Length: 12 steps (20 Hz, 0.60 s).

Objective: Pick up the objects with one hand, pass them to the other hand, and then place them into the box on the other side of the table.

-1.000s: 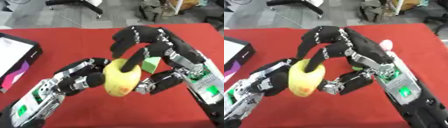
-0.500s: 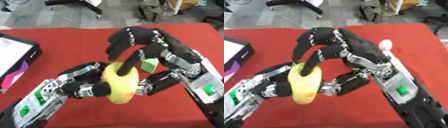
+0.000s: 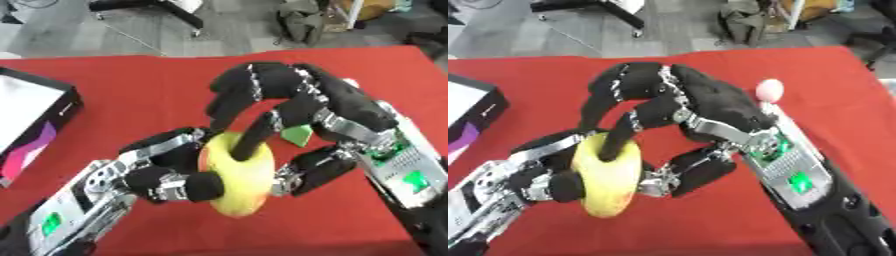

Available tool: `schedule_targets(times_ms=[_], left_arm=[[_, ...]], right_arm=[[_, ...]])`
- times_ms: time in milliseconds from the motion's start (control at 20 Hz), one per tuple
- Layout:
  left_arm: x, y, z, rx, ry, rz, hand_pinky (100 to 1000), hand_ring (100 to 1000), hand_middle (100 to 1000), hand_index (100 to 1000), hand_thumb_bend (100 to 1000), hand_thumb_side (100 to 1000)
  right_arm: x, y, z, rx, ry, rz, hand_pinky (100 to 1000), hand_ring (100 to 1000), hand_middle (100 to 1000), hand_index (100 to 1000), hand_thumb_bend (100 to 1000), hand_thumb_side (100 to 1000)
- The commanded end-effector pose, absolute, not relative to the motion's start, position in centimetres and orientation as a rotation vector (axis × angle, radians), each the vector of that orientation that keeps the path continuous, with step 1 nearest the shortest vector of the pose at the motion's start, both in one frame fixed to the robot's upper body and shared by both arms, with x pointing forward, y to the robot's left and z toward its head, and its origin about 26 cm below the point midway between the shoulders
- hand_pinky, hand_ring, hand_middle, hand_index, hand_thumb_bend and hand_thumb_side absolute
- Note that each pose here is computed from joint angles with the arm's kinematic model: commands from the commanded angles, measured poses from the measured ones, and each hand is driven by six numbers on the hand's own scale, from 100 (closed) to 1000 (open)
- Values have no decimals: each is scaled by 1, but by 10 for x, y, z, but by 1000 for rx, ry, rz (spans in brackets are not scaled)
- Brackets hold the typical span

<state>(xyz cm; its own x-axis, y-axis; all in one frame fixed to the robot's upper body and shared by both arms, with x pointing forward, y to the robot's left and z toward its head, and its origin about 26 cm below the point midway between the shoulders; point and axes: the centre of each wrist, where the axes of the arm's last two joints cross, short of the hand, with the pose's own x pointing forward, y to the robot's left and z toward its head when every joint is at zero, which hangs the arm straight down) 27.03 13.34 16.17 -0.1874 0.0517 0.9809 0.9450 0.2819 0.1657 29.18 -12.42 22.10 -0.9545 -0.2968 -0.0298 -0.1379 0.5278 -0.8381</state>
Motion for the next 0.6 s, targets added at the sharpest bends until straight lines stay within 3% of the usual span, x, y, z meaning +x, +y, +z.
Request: schedule_targets(times_ms=[50,400,600], left_arm=[[268,131,169,-973,-1532,-1090,896,655,493,597,605,558],[268,133,167,-968,-1502,-1111,895,641,473,556,550,529],[267,133,167,-977,-1476,-1138,891,615,432,508,460,459]], right_arm=[[291,-124,224,-366,2571,-1374,797,732,685,286,100,100],[293,-127,221,-328,2567,-1348,802,738,695,297,100,100],[295,-126,218,-307,2568,-1346,806,741,698,297,100,100]])
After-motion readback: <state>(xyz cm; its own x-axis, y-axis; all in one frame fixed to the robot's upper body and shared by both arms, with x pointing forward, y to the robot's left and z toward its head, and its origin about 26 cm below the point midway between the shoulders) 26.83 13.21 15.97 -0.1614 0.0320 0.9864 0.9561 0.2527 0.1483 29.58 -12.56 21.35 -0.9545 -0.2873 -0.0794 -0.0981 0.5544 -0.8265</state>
